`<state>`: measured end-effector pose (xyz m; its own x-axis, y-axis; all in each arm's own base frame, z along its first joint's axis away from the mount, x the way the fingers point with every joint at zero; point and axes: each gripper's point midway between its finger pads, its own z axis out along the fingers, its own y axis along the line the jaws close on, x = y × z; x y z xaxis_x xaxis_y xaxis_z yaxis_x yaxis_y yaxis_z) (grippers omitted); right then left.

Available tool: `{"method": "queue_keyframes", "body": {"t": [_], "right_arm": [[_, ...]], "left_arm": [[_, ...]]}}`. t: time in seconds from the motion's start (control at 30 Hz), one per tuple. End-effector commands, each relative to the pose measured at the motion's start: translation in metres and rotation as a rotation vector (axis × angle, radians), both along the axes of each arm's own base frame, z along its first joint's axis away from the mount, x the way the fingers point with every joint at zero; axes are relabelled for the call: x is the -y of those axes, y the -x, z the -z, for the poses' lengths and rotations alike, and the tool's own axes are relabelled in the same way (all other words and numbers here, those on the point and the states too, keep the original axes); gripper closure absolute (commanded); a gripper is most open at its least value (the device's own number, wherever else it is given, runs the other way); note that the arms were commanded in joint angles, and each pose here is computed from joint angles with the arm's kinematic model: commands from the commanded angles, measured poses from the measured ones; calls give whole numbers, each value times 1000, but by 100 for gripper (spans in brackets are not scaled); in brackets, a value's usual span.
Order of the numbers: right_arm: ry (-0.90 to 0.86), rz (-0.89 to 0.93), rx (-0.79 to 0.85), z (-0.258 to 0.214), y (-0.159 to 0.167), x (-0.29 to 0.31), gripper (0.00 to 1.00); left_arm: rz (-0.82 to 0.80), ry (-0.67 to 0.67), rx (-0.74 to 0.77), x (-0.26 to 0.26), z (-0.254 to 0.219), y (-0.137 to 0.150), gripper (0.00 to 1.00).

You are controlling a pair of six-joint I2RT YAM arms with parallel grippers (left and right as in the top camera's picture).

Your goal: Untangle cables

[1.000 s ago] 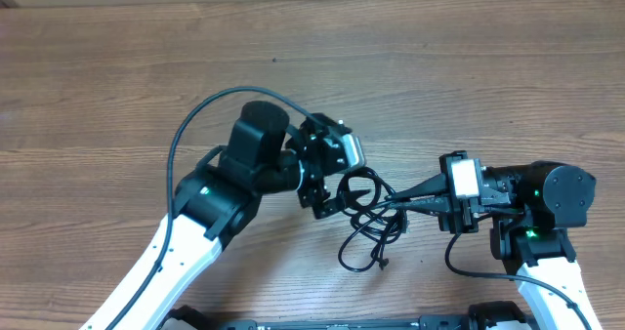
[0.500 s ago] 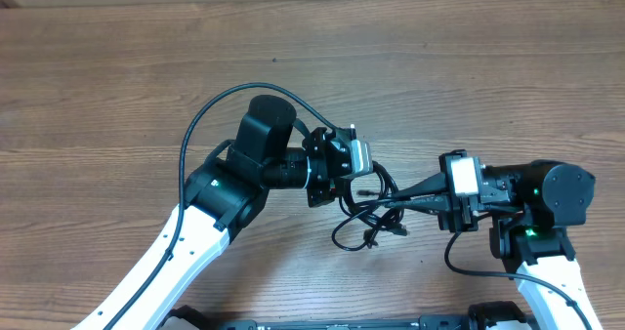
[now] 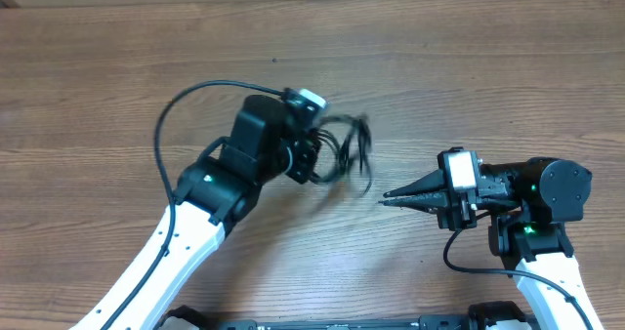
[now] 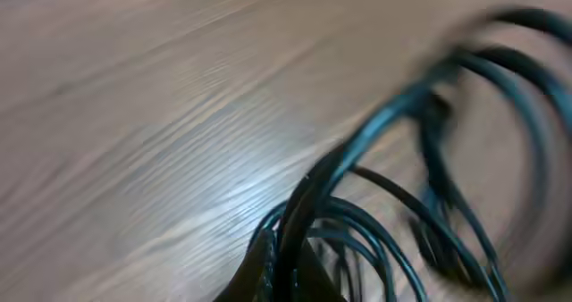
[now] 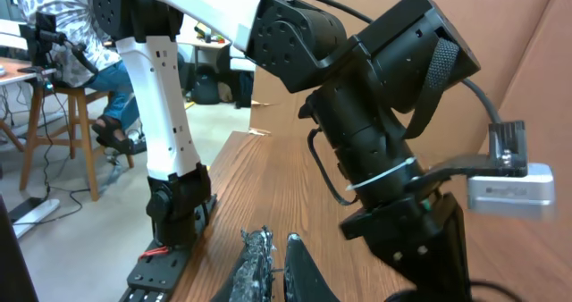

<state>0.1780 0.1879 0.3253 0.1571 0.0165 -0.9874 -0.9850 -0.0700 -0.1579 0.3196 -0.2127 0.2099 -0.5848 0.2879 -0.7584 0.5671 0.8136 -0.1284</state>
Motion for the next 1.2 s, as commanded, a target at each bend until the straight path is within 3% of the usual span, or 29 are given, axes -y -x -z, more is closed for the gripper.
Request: {"method": "queue_keyframes", "body": {"t": [0.0, 0.23, 0.5, 0.53, 0.57, 0.6, 0.8, 1.07, 1.17], "right_arm": [[11, -29, -14, -5, 7, 0, 96], [10, -9, -103, -2, 1, -1, 96], [-37, 232, -645, 20, -50, 1, 93], [-39, 254, -704, 24, -55, 1, 78], [-40, 276, -755, 30, -60, 2, 48], [-40, 301, -798, 36, -66, 3, 0], [-24, 335, -896, 55, -77, 3, 0], [28, 143, -885, 48, -45, -3, 0], [0, 215, -1013, 50, -58, -1, 0]], "left_arm": [[-269, 56, -54, -30, -3, -18, 96], [-214, 102, -80, -24, -6, -14, 96], [-90, 48, 25, -22, -24, -5, 96], [-65, 47, 41, -21, -28, -3, 96], [-43, 48, 54, -19, -31, -1, 96], [-17, 51, 70, -18, -36, 3, 96], [92, 71, 131, -13, -58, 23, 96], [266, 6, 219, -14, -70, 56, 96], [332, -39, 258, -15, -70, 63, 96]]}}
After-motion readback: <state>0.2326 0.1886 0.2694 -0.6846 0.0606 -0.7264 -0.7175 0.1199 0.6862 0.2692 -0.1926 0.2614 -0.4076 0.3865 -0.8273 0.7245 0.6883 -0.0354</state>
